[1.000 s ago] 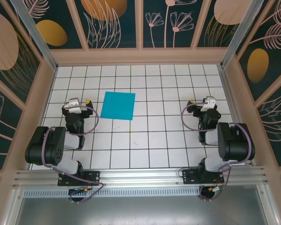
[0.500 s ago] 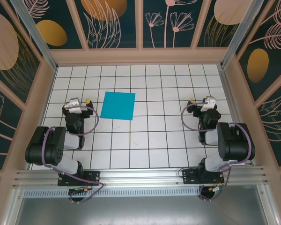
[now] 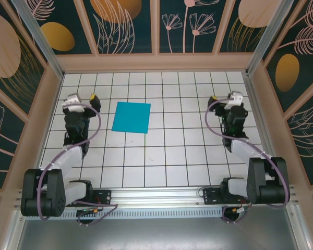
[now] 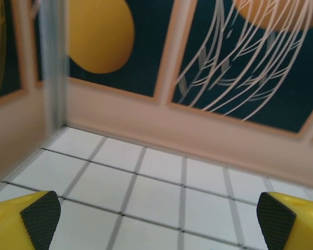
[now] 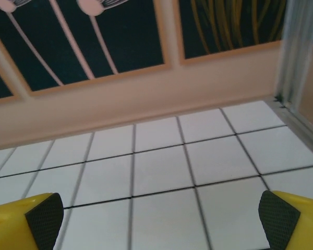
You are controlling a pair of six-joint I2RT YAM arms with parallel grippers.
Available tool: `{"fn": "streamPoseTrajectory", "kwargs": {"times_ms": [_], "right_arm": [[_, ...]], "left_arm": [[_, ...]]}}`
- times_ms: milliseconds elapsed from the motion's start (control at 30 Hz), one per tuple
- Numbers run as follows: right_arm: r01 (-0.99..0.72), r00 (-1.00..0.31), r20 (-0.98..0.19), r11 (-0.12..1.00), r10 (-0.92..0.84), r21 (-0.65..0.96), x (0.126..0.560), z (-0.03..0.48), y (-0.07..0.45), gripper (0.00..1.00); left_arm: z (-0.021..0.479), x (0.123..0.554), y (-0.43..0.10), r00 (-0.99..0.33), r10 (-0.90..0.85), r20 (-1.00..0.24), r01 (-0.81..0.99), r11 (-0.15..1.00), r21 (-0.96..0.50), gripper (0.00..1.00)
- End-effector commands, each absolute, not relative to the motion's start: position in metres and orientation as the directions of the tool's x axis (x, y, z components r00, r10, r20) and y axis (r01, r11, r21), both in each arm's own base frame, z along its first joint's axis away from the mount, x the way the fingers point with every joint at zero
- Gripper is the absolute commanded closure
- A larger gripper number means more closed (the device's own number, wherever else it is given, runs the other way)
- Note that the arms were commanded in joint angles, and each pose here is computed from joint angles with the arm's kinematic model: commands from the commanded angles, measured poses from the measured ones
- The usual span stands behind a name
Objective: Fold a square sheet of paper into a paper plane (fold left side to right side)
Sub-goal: Move the square sheet of paper to the center of the table.
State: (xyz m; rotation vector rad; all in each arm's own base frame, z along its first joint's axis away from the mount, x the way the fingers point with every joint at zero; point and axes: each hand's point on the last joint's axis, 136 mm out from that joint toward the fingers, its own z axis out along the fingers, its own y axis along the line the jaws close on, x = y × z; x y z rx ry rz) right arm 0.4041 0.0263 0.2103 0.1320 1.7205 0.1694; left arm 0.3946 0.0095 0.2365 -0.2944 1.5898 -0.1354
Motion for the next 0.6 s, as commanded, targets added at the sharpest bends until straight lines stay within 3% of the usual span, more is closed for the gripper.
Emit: {"fn": "streamPoseTrajectory", "kwargs": {"times_ms": [0, 233, 567], "right_arm": [[0.010, -0.346, -0.904, 0.965, 0.251, 0.264, 0.403, 0.189, 0.062, 0.01], [-0.026, -0.582, -0.760, 0.927, 0.291, 0.375, 0.427, 0.153, 0.174, 0.01], [-0.071, -0.705, -0.677, 0.929, 0.211, 0.364, 0.488, 0.103, 0.295, 0.01]], "left_arm": [[0.171, 0.400, -0.027, -0.368, -0.460, -0.808, -0.083, 0.882, -0.465, 0.01], [0.109, 0.392, -0.104, -0.715, -0.394, -0.577, -0.024, 0.839, -0.543, 0.01], [0.065, 0.395, -0.133, -0.859, -0.323, -0.397, -0.048, 0.823, -0.565, 0.02]]}}
